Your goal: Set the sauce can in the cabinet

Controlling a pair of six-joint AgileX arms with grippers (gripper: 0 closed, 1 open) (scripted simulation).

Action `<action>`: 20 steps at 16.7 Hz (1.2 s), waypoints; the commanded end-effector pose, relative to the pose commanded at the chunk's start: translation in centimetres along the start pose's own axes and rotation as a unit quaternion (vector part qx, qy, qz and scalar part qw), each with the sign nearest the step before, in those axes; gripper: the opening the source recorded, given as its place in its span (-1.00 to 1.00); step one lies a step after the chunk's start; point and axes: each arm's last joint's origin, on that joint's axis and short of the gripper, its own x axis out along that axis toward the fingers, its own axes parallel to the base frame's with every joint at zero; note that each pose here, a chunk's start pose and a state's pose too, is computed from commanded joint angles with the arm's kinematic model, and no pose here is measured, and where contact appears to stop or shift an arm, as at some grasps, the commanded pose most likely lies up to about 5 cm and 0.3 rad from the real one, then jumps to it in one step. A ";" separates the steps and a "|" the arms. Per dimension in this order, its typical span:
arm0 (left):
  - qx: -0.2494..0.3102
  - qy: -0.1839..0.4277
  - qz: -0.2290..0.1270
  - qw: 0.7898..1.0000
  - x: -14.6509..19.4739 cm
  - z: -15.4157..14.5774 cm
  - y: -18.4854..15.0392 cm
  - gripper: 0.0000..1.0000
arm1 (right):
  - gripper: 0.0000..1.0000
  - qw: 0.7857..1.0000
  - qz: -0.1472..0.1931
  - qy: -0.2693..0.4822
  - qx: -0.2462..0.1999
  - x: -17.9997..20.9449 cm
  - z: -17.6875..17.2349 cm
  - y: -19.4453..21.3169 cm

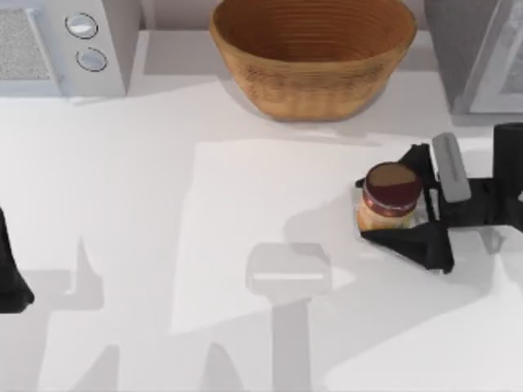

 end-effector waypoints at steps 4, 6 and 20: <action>0.000 0.000 0.000 1.000 0.0 0.0 0.0 1.00 | -0.36 1.000 0.000 0.000 0.000 0.0 0.0 0.0; 0.000 0.000 0.000 1.000 0.0 0.0 0.0 1.00 | -0.66 1.000 0.000 0.000 0.000 0.0 0.0 0.0; 0.000 0.000 0.000 1.000 0.0 0.0 0.0 1.00 | -1.00 1.000 -0.003 0.000 -0.002 -0.3 1.1 -0.3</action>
